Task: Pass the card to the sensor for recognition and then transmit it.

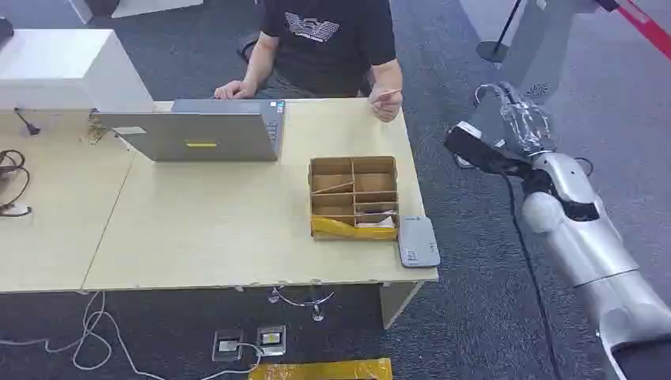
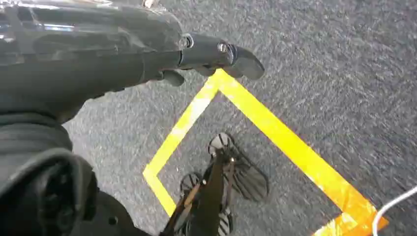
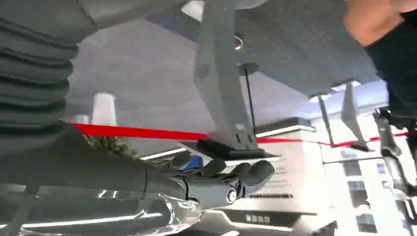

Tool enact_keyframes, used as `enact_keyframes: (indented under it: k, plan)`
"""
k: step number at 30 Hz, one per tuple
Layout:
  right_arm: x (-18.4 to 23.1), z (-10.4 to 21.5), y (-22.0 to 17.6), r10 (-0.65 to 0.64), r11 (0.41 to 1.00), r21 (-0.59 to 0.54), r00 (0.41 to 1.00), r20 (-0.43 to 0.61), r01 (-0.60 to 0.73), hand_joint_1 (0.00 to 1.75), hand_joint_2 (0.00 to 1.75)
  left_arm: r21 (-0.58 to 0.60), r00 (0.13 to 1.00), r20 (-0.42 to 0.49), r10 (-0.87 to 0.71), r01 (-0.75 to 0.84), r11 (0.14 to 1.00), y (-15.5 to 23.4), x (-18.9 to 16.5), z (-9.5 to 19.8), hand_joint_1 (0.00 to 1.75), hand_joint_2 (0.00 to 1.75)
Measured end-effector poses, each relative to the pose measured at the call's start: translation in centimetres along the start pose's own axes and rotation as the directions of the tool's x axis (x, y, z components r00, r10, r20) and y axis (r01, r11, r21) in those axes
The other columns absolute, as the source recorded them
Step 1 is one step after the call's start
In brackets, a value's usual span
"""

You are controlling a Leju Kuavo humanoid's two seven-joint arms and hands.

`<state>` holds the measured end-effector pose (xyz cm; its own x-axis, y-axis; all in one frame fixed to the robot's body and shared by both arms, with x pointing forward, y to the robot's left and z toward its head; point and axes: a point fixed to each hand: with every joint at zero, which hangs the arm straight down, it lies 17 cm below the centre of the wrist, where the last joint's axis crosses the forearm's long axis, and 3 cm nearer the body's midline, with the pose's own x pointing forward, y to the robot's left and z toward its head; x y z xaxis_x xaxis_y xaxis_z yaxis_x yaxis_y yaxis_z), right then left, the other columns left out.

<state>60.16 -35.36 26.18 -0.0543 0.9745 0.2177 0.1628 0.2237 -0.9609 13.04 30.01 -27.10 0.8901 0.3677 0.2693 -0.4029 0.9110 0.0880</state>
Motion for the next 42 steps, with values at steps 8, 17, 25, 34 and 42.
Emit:
enact_keyframes:
  k: [8,17,25,34,42]
  plan:
    - [4.4,-1.2,4.3,0.073,0.997,0.029,0.996,0.047,-0.074,0.0,1.75,0.0,1.0,-0.002,-0.019,0.019,1.0,0.0,-0.2,0.0,0.0,0.0]
    - [5.1,-1.3,7.9,0.084,0.993,0.081,0.996,0.039,-0.087,0.0,1.75,0.006,1.0,-0.007,-0.029,0.029,1.0,0.0,-0.4,0.0,0.0,0.0]
    - [4.9,-1.1,9.5,0.088,0.99,0.105,0.996,0.025,-0.09,1.75,1.75,0.011,0.999,-0.021,-0.031,0.031,0.999,0.2,-0.8,0.0,0.0,0.0]
    - [4.6,-1.0,9.7,0.108,0.991,0.081,0.994,0.016,-0.109,1.75,1.75,0.007,0.999,-0.017,-0.044,0.044,0.999,0.2,-0.8,0.0,0.0,0.0]
    - [4.4,-0.9,9.9,0.122,0.989,0.081,0.993,0.012,-0.122,1.75,1.75,0.001,0.999,-0.015,-0.049,0.049,0.999,0.1,-0.7,0.0,0.0,0.0]
